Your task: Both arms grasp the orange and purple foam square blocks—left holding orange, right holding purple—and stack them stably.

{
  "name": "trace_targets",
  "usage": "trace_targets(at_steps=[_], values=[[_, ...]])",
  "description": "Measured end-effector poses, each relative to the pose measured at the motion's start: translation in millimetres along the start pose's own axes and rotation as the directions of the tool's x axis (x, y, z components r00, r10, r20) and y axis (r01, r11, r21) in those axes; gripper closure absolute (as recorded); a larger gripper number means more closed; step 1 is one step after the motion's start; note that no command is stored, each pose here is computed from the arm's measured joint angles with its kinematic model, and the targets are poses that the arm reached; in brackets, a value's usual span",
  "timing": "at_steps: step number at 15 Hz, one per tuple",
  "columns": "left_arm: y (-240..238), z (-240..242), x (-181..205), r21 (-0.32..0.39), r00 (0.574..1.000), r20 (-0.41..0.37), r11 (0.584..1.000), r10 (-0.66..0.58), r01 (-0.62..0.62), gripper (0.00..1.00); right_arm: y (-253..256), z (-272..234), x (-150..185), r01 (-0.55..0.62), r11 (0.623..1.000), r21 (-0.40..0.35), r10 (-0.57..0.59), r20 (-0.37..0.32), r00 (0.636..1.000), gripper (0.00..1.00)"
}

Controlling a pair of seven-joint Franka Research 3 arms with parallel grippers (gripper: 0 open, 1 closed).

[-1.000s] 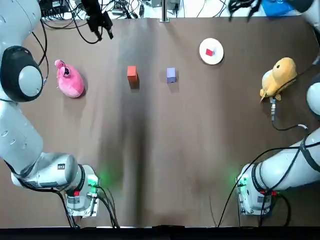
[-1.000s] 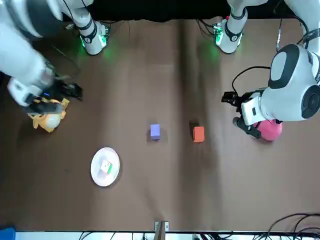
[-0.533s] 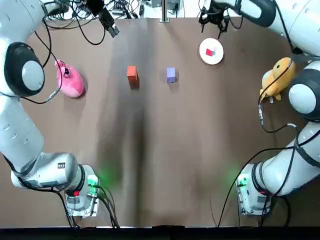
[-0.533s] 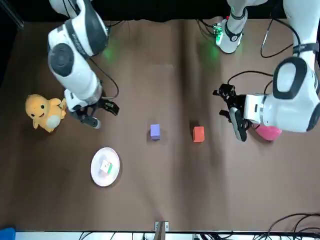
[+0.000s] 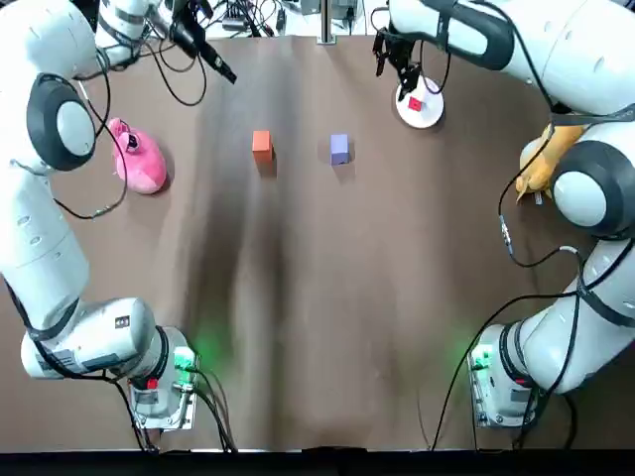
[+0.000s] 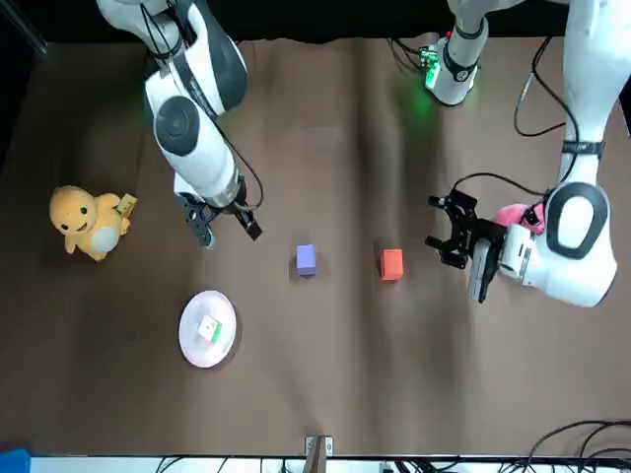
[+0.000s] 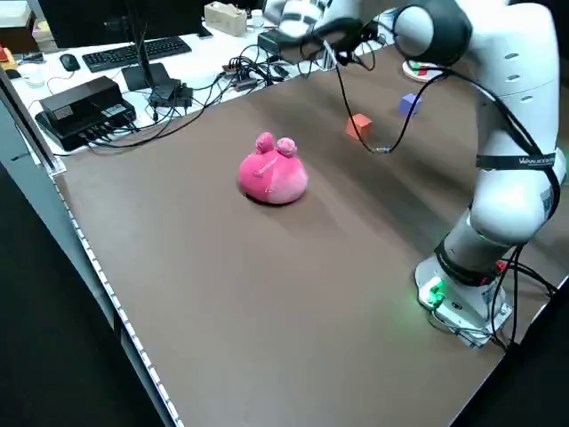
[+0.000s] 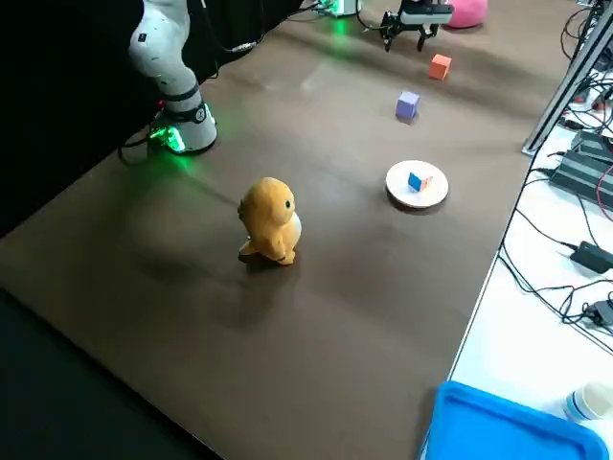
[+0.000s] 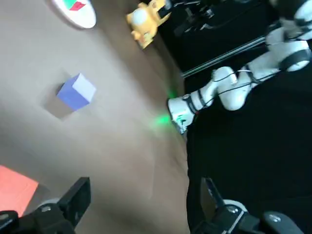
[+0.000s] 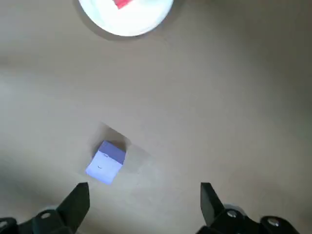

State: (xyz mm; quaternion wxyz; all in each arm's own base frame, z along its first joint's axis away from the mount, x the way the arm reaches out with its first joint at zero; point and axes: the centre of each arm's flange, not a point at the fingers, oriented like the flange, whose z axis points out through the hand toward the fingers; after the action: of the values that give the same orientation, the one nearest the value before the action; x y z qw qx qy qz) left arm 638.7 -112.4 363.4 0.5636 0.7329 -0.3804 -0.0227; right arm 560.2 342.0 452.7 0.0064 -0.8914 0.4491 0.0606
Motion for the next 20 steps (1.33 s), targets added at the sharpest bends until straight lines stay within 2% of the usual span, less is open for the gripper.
trace_targets(at_steps=[3,6,10,13,16,18,20], values=[[-49.5,8.7,-30.7,-0.095,0.996,-0.049,0.992,0.074,-0.078,0.0,-9.3,21.6,-12.2,-0.103,0.995,-0.007,0.103,0.005,0.995,0.0],[-76.3,23.3,-47.0,-0.146,0.992,-0.064,0.983,0.106,-0.114,0.0,-16.4,40.7,-22.8,-0.179,0.984,-0.012,0.179,0.005,0.984,0.0],[-95.9,54.9,-75.5,-0.208,0.997,-0.056,0.976,0.049,-0.06,0.0,-39.7,86.1,-51.9,-0.413,0.909,0.055,0.412,0.028,0.911,0.0],[-106.3,58.3,-92.9,-0.178,0.997,-0.075,0.984,0.011,-0.024,0.0,-46.9,110.8,-68.1,-0.486,0.872,0.065,0.484,0.039,0.874,0.0],[-104.0,53.8,-106.9,-0.123,0.994,-0.108,0.992,0.003,-0.016,0.0,-55.4,139.3,-67.0,-0.519,0.851,0.083,0.516,0.052,0.855,0.0],[-101.9,54.5,-114.7,-0.074,0.984,-0.152,0.992,0.091,-0.104,0.0,-58.2,161.9,-61.2,-0.526,0.847,0.071,0.525,0.042,0.85,0.0],[-106.4,62.6,-123.2,-0.015,0.952,-0.209,0.973,0.222,-0.23,0.0,-62.6,184.0,-55.9,-0.532,0.845,0.055,0.531,0.032,0.847,0.0]])
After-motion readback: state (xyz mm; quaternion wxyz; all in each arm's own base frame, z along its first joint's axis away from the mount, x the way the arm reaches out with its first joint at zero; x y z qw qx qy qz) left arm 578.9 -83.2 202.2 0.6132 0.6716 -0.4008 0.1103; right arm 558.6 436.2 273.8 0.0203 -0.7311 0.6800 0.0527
